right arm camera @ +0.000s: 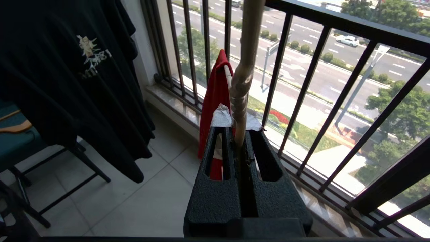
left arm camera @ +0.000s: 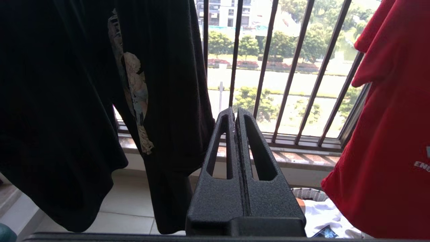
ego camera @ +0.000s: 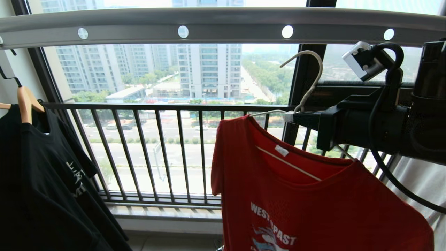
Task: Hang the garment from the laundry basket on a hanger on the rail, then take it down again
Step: Take the clothes off the clothes rack
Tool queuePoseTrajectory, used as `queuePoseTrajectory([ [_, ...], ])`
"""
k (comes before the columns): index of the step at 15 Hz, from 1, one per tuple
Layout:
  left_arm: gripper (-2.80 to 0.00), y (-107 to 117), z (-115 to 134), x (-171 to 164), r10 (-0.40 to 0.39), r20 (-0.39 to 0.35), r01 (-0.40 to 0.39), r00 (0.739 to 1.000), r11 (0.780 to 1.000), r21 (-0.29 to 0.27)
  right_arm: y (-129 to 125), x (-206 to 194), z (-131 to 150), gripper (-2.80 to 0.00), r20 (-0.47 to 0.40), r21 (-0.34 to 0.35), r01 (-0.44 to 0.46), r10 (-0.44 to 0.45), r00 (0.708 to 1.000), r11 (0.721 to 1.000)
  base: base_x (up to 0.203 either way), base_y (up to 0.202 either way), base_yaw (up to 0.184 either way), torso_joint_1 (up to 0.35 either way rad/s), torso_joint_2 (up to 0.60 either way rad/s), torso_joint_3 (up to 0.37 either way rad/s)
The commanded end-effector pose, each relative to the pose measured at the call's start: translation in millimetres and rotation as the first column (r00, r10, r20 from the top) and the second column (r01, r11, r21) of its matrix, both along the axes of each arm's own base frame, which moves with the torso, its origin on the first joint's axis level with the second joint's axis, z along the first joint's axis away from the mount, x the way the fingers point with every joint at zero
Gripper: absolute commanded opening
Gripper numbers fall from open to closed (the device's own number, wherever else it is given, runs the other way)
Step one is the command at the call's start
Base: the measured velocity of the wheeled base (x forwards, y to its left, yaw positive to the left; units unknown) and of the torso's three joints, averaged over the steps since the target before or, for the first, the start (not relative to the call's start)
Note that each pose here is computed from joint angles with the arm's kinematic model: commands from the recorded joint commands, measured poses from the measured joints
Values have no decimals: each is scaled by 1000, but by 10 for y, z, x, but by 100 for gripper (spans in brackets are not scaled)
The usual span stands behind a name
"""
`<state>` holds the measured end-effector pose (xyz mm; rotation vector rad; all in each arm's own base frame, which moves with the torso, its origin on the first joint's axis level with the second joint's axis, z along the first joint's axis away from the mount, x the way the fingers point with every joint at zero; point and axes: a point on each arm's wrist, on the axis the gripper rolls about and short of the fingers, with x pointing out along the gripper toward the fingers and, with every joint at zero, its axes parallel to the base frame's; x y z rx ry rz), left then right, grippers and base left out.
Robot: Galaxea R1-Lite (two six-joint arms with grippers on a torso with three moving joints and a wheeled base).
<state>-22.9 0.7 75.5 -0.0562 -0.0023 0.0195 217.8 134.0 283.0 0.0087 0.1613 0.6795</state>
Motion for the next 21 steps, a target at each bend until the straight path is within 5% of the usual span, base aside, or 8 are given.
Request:
queuePoseTrajectory([
  [1,-280,0,1,1,0,0,0,1000,1000,-1,73,142,-157,-280,-45,-26,0,-1,999,1000,0,0,0,0,0,0],
  [7,-280,0,0,1,-1,-2,1,1000,1000,9,165,419,-399,-280,-114,-64,15,-22,993,998,0,0,0,0,0,0],
  [10,-280,-4,11,-3,-18,-4,19,1000,993,113,200,483,-424,-280,-88,-48,20,-24,996,999,0,0,0,0,0,0],
  [12,-280,-16,260,-19,-72,22,69,997,989,128,204,490,-438,-280,-91,-50,20,-24,996,999,0,0,0,0,0,0],
  [15,-280,-38,795,210,-168,-70,175,983,978,111,224,526,-484,-280,-103,-57,19,-25,994,998,0,0,0,0,0,0],
  [18,-280,-89,1300,756,-349,-198,365,916,930,50,236,549,-471,-280,-88,-48,24,-28,996,999,0,0,0,0,0,0],
  [19,-280,-129,1400,992,-417,-246,434,875,901,18,243,561,-468,-280,-78,-40,26,-29,997,999,0,0,0,0,0,0],
  [21,-280,-354,1538,1517,-578,-330,592,746,803,-68,250,594,-467,-280,-59,-35,52,-54,997,998,0,0,0,0,0,0],
])
